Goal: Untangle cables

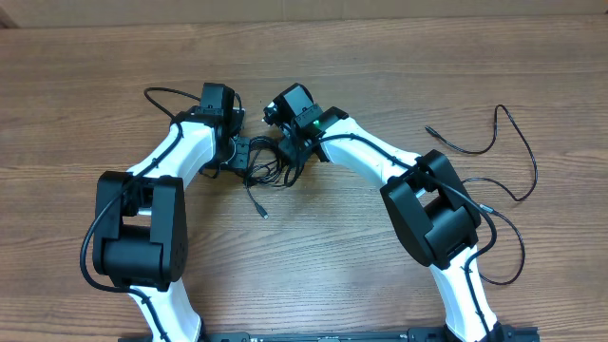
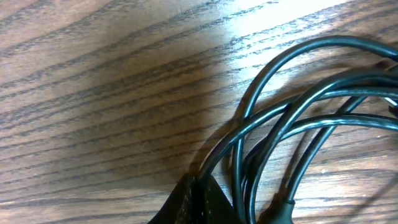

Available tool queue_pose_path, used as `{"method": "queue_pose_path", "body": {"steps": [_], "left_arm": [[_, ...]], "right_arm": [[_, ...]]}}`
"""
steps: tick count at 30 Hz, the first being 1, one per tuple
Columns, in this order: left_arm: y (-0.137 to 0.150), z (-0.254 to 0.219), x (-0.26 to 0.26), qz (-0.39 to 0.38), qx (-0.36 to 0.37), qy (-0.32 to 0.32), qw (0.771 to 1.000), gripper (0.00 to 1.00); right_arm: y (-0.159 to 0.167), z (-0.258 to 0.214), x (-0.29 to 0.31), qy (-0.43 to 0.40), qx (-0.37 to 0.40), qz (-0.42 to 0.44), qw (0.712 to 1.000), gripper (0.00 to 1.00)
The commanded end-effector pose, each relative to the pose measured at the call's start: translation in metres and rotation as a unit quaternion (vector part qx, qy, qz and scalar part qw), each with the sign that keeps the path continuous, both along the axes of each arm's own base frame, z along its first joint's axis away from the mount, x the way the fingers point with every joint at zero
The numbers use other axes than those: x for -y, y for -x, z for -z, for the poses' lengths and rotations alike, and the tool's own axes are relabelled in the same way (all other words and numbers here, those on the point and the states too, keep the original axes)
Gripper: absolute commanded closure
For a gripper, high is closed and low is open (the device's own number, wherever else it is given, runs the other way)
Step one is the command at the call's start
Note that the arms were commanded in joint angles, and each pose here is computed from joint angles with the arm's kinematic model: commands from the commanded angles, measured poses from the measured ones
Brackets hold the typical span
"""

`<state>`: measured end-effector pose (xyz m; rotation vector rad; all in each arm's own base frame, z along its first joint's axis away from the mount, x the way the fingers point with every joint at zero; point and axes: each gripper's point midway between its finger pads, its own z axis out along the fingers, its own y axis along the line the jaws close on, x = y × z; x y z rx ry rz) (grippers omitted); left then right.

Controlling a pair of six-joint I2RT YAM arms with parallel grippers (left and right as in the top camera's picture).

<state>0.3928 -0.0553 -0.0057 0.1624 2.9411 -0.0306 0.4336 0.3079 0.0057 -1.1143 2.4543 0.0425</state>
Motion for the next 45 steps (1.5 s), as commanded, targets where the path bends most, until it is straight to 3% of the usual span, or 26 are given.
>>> {"method": "queue_pose_path", "body": {"steps": [1, 5, 11, 18, 23, 30, 38, 45], "left_arm": [[0.059, 0.06, -0.023, -0.034, -0.118, -0.061, 0.991, 0.92], [0.062, 0.058, -0.045, -0.07, -0.112, -0.122, 0.984, 0.92], [0.07, 0.062, -0.052, -0.093, -0.119, -0.125, 0.981, 0.89], [0.085, 0.07, -0.09, -0.148, -0.127, -0.147, 0.97, 0.88], [0.096, 0.072, -0.124, -0.231, -0.137, -0.138, 0.953, 0.89], [0.105, 0.074, -0.149, -0.286, -0.148, -0.108, 0.94, 0.9], [0.134, 0.077, -0.193, -0.401, -0.157, -0.116, 0.895, 0.89], [0.152, 0.081, -0.213, -0.463, -0.166, -0.072, 0.868, 0.89]], "right_arm": [[-0.01, 0.023, 0.025, 0.056, 0.01, 0.007, 0.998, 0.96], [-0.022, 0.023, 0.058, 0.098, 0.017, 0.042, 0.994, 0.96], [-0.023, 0.03, 0.111, 0.139, -0.016, 0.088, 0.986, 0.96], [-0.028, 0.044, 0.193, 0.14, -0.06, 0.199, 0.968, 0.96], [-0.036, 0.045, 0.246, 0.122, -0.073, 0.276, 0.951, 0.96], [-0.041, 0.046, 0.277, 0.103, -0.081, 0.31, 0.942, 0.96], [-0.044, 0.045, 0.31, 0.096, -0.076, 0.371, 0.921, 0.96], [-0.046, 0.045, 0.314, 0.093, -0.072, 0.376, 0.919, 0.96]]}}
